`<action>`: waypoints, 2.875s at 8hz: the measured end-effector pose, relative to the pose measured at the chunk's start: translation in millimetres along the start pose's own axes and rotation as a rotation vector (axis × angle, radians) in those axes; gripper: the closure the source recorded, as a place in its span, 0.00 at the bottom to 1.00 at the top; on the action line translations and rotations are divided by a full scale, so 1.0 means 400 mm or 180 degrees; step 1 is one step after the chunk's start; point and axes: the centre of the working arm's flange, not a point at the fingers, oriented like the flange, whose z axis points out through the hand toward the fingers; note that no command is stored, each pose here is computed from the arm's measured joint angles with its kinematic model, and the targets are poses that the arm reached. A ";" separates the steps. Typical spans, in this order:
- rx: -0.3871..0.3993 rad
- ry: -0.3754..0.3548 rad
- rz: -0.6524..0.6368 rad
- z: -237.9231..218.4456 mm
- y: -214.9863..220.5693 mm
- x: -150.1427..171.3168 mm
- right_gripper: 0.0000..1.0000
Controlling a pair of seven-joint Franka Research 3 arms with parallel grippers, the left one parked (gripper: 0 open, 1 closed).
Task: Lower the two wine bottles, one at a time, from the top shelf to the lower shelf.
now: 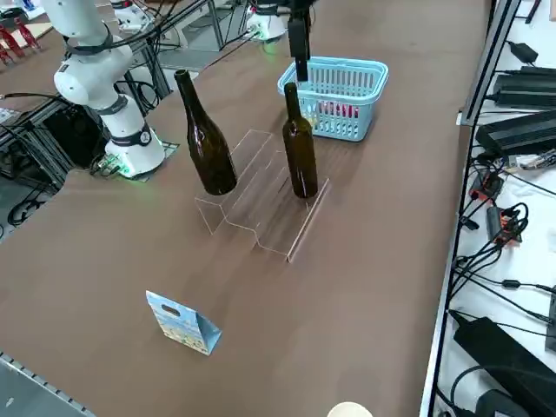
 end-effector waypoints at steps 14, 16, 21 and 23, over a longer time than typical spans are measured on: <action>-0.0006 -0.0282 0.0571 -0.118 0.221 -0.417 0.00; 0.0058 -0.0341 0.0585 -0.090 0.221 -0.452 0.00; 0.0047 -0.0456 0.0594 -0.051 0.226 -0.486 0.06; 0.0058 -0.0477 0.0625 -0.042 0.238 -0.495 0.09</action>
